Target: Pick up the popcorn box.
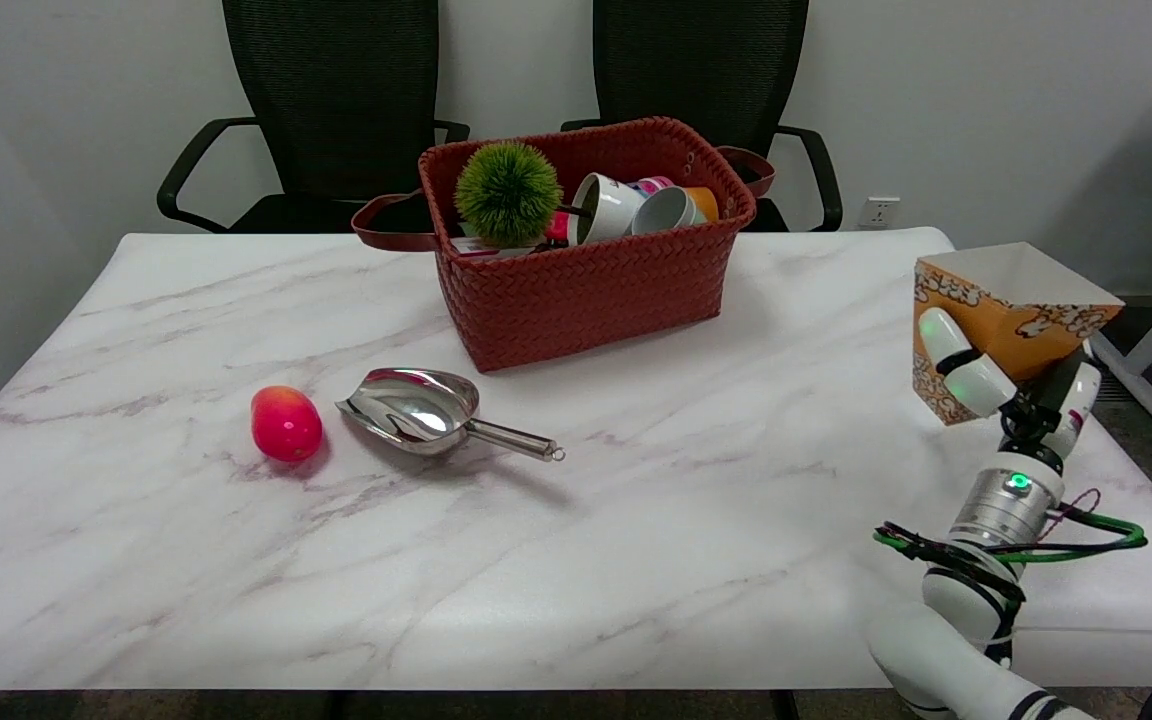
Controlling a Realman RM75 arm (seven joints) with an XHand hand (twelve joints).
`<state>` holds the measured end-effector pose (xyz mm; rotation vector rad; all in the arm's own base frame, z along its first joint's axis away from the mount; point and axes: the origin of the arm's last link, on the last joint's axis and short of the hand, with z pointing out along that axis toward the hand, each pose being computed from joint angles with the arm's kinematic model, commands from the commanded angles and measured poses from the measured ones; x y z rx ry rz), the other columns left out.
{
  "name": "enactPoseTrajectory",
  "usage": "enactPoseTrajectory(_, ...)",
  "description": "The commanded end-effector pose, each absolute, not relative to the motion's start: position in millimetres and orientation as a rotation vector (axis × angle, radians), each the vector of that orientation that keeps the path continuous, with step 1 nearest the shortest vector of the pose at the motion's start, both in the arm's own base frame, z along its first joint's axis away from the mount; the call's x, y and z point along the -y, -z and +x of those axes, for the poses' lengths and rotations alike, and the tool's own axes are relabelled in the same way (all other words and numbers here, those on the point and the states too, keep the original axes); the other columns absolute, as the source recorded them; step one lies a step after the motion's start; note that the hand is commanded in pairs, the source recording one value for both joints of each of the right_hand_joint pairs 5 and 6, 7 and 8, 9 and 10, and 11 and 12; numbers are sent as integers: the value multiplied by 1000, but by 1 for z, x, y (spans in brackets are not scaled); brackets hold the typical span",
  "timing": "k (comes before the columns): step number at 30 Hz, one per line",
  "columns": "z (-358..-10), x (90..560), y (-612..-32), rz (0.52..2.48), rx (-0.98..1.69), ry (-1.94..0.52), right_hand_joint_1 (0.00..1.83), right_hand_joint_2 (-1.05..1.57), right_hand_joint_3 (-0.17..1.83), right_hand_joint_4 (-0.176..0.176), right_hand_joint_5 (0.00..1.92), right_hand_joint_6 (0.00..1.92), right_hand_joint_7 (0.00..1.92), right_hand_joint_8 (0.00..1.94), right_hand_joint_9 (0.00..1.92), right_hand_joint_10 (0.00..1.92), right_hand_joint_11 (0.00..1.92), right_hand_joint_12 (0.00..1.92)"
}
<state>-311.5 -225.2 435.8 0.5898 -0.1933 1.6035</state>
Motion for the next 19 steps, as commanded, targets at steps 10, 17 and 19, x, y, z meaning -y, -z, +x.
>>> enactPoseTrajectory(10, -262, 303, -426, 825, 301, -1654, 1106, 339, 542, 0, 387, 387, 894, 894, 652, 652, 484, 484)
enactPoseTrajectory(17, -241, 329, -426, 884, 304, -1631, 1103, 333, 556, 0, 374, 374, 880, 880, 651, 651, 475, 475)
enactPoseTrajectory(19, -237, 337, -427, 898, 318, -1624, 1102, 332, 559, 0, 375, 375, 879, 879, 649, 649, 470, 470)
